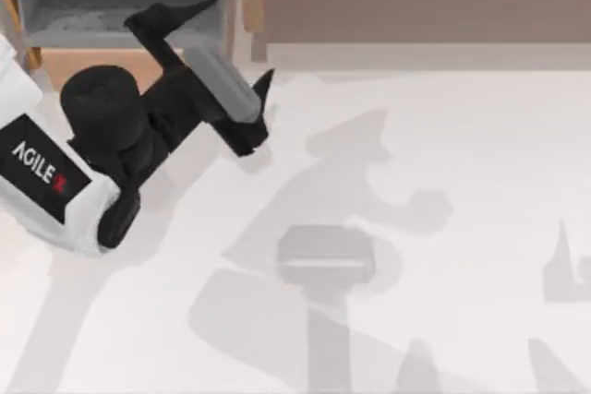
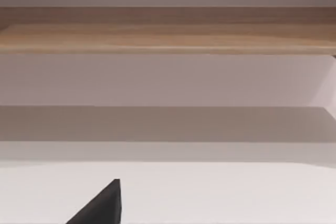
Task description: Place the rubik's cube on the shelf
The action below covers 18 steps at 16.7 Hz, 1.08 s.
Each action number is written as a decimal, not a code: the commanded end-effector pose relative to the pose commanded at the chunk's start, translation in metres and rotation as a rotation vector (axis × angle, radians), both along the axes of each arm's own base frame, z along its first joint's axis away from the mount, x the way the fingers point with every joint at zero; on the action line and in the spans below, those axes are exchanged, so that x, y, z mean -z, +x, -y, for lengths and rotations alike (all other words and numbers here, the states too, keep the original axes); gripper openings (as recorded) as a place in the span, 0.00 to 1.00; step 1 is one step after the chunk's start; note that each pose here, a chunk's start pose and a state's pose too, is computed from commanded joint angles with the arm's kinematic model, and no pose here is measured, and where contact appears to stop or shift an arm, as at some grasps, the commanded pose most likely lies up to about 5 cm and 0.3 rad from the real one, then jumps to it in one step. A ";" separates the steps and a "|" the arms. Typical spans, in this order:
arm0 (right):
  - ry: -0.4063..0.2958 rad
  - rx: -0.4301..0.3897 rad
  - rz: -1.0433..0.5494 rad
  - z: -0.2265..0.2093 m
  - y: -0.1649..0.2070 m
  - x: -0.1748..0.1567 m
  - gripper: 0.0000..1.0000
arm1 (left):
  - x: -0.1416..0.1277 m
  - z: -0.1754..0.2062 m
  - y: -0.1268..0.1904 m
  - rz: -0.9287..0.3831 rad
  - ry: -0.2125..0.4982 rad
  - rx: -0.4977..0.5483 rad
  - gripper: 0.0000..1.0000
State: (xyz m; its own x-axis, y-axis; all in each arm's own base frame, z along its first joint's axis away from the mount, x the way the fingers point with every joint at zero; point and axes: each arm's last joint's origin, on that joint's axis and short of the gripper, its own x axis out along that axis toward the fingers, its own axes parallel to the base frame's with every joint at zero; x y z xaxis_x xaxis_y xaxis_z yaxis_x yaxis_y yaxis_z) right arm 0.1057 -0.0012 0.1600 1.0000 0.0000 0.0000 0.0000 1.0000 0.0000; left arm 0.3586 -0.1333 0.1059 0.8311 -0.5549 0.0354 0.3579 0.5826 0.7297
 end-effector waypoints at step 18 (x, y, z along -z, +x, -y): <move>0.000 0.000 0.000 0.000 0.000 0.000 1.00 | 0.011 -0.308 -0.129 0.196 0.738 -0.555 1.00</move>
